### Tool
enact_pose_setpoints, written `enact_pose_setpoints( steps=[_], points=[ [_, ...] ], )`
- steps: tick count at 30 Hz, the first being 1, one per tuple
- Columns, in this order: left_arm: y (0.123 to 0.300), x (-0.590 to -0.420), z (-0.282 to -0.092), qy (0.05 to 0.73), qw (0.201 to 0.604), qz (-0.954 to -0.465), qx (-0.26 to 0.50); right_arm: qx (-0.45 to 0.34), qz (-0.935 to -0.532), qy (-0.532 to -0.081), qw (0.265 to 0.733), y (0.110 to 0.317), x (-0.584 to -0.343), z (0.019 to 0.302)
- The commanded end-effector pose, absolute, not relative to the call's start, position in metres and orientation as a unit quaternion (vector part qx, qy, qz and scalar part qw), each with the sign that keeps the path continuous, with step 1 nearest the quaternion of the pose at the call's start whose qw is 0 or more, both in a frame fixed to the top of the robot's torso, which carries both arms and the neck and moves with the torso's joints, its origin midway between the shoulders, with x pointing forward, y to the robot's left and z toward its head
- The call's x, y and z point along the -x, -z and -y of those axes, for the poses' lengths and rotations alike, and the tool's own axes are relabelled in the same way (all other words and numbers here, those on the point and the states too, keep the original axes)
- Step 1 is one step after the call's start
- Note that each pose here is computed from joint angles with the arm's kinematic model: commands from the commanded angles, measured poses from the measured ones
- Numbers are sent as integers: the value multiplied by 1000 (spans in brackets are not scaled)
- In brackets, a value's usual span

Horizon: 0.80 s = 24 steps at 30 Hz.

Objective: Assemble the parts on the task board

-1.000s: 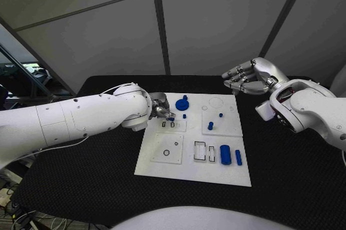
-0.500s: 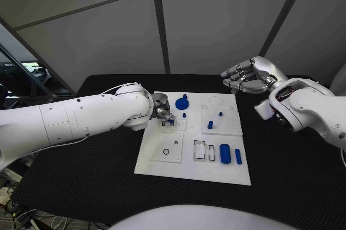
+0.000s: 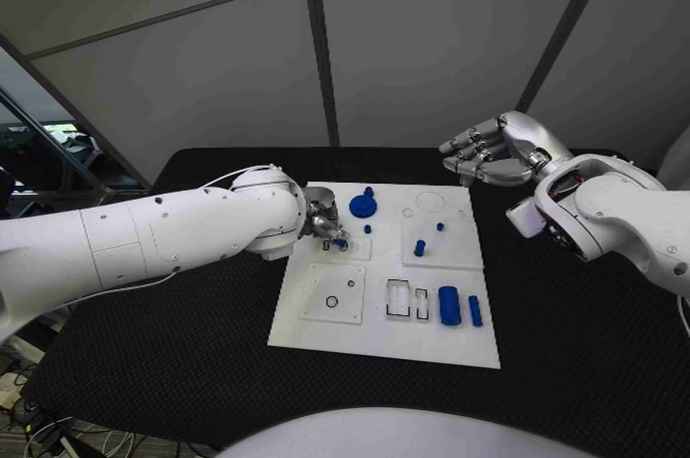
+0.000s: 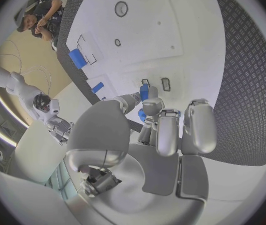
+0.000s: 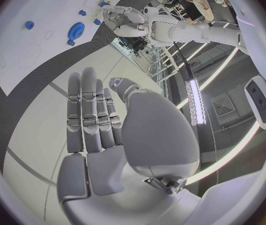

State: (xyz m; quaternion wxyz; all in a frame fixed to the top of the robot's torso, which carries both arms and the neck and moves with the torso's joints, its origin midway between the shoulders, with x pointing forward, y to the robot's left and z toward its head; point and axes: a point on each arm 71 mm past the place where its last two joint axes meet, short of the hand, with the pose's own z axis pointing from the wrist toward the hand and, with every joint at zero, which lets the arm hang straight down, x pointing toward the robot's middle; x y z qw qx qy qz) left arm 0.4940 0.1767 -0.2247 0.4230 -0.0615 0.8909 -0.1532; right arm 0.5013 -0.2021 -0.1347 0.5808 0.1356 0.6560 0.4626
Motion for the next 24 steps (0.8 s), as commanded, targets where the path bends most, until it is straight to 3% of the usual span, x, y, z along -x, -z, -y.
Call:
enact_pose_setpoints(
  steps=[1, 24],
  points=[
    [226, -493, -176, 144, 417, -896, 52, -130, -656, -464, 581, 133, -501, 201],
    [228, -493, -171, 143, 409, -900, 43, -128, -659, -464, 579, 133, -500, 201]
  ],
)
